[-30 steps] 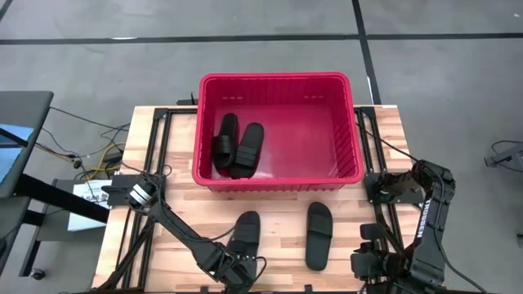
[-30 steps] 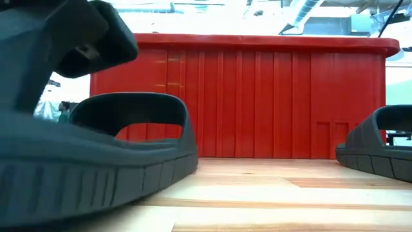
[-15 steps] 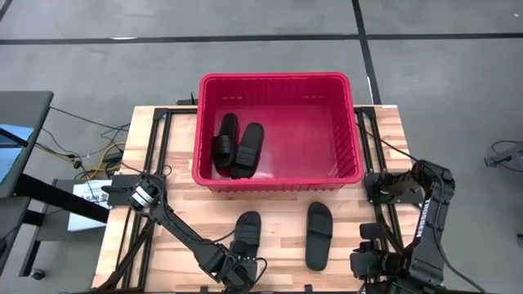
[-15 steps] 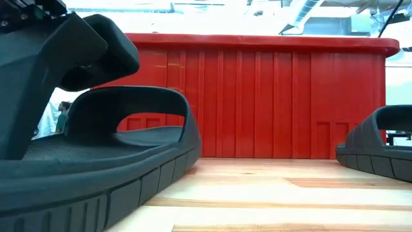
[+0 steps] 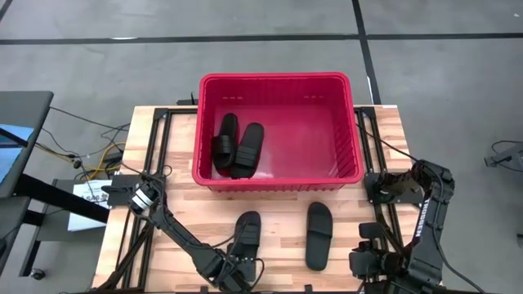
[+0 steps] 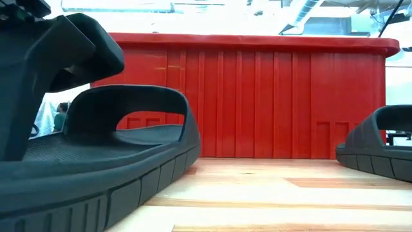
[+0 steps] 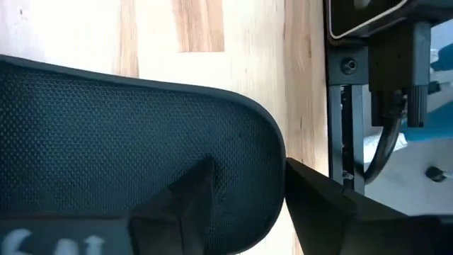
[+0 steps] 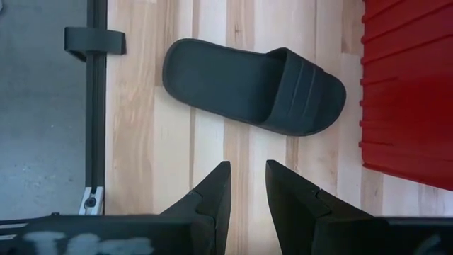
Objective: Pick and place slides into bin
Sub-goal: Put the black slide into the red bin
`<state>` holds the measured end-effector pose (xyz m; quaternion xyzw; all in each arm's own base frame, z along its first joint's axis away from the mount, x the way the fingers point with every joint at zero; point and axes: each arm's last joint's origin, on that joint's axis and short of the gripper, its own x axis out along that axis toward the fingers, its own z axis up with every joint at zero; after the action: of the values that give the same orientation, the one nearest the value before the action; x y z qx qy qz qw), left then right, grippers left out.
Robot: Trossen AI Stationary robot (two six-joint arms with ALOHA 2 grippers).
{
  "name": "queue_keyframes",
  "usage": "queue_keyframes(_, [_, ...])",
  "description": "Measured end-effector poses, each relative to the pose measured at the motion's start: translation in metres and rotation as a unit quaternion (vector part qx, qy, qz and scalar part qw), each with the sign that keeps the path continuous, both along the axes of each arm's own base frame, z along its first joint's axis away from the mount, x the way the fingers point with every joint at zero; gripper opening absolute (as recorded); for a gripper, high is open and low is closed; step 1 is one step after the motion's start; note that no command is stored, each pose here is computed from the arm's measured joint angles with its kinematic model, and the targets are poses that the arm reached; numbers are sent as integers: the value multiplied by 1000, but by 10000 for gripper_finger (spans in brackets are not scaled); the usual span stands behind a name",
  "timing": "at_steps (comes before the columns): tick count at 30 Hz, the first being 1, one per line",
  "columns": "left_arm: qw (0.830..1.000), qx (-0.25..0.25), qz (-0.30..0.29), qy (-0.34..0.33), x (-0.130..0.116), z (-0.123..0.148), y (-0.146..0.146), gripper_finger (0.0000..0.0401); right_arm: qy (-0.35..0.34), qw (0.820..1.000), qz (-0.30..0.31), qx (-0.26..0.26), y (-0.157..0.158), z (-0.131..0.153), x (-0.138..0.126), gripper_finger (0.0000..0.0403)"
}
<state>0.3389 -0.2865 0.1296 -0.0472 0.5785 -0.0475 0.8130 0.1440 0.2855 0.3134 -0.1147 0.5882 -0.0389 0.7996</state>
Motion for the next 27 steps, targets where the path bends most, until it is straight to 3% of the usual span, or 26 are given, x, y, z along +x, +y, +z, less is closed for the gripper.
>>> queue_keyframes(3, [1000, -2, 2, 4, 1, 0, 1, 122, 0, 1000, -3, 0, -1, 0, 2, 81])
queue_keyframes(8, [1000, 0, 14, -5, 0, -2, 0, 19, -1, 1000, -6, 0, -2, 0, 3, 81])
queue_keyframes(15, [1000, 15, 3, -11, -2, 5, -9, 3, -1, 1000, -13, 0, -4, 0, 7, 81])
queue_keyframes(22, [997, 79, -9, 2, -4, 33, -16, 1, 0, 1000, -17, 0, -5, 0, 9, 81])
queue_keyframes(27, [996, 92, -2, 4, -3, 62, -18, 0, 0, 1000, -17, 0, -5, 0, 9, 81])
